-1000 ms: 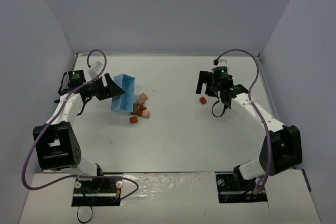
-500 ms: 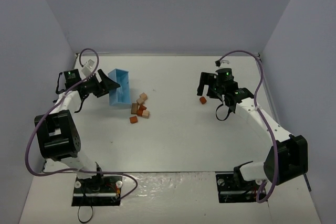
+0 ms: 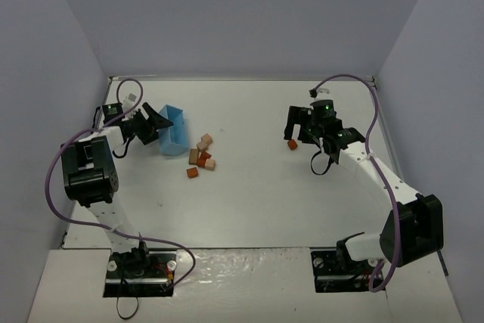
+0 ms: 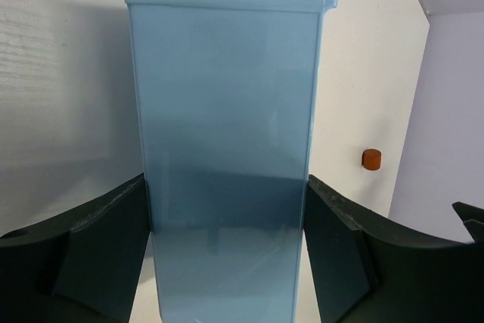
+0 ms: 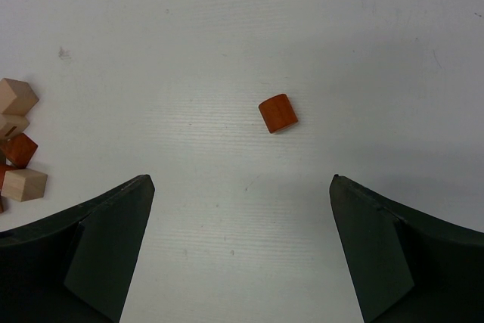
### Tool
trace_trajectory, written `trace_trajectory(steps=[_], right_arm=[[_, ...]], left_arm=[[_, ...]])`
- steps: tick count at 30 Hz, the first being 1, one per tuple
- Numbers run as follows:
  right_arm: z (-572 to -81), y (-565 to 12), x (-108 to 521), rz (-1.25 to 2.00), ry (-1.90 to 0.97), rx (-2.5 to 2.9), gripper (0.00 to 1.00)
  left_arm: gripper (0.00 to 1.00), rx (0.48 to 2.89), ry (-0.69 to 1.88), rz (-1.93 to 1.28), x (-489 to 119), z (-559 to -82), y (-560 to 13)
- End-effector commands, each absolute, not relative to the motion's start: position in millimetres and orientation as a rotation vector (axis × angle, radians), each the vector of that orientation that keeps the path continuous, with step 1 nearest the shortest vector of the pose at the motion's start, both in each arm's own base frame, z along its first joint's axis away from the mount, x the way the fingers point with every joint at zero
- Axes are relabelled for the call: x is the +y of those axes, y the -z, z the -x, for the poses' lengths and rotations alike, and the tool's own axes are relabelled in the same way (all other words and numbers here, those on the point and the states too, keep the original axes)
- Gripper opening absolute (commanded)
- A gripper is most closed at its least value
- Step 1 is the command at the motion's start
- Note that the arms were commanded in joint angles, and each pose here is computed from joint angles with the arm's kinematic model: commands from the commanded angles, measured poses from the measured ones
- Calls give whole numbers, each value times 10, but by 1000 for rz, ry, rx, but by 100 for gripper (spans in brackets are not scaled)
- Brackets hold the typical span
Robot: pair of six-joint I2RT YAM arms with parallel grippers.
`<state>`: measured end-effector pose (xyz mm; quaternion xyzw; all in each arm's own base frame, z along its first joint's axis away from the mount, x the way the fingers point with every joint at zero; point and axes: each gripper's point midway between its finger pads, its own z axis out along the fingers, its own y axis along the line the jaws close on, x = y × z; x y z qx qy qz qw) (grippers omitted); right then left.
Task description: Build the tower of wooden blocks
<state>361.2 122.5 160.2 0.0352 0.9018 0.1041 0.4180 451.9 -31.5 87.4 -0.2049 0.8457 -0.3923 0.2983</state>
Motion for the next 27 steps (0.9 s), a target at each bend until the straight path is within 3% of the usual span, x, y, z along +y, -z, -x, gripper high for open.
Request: trace_trajectory(steps=[1, 3, 9, 10, 17, 20, 22, 27], right_arm=[[-3668, -1814, 1231, -86, -284, 2195, 100], [-3653, -1803, 1226, -85, -283, 2198, 100], [-3627, -1805, 1215, -80, -281, 2195, 100], [-3627, -1805, 1214, -77, -280, 2195, 100], [-3592, -1822, 1250, -59, -308, 2194, 100], [-3583, -1823, 1243, -58, -306, 2192, 100], [-3576, -1821, 1240, -58, -305, 2193, 100], [-3575, -1831, 1239, -60, -306, 2190, 100]], left_arm=[[49, 2203, 891, 573, -87, -4677, -1001], [63, 2281, 805, 616, -11, -4542, -860], [81, 2392, 573, 698, 261, -4274, -763], [90, 2397, 537, 705, 307, -4255, -792], [94, 2431, 257, 637, 608, -4134, -1143], [93, 2438, 214, 594, 561, -4113, -1222], [87, 2454, 165, 563, 537, -4114, -1215], [49, 2504, 121, 533, 455, -4206, -1093]])
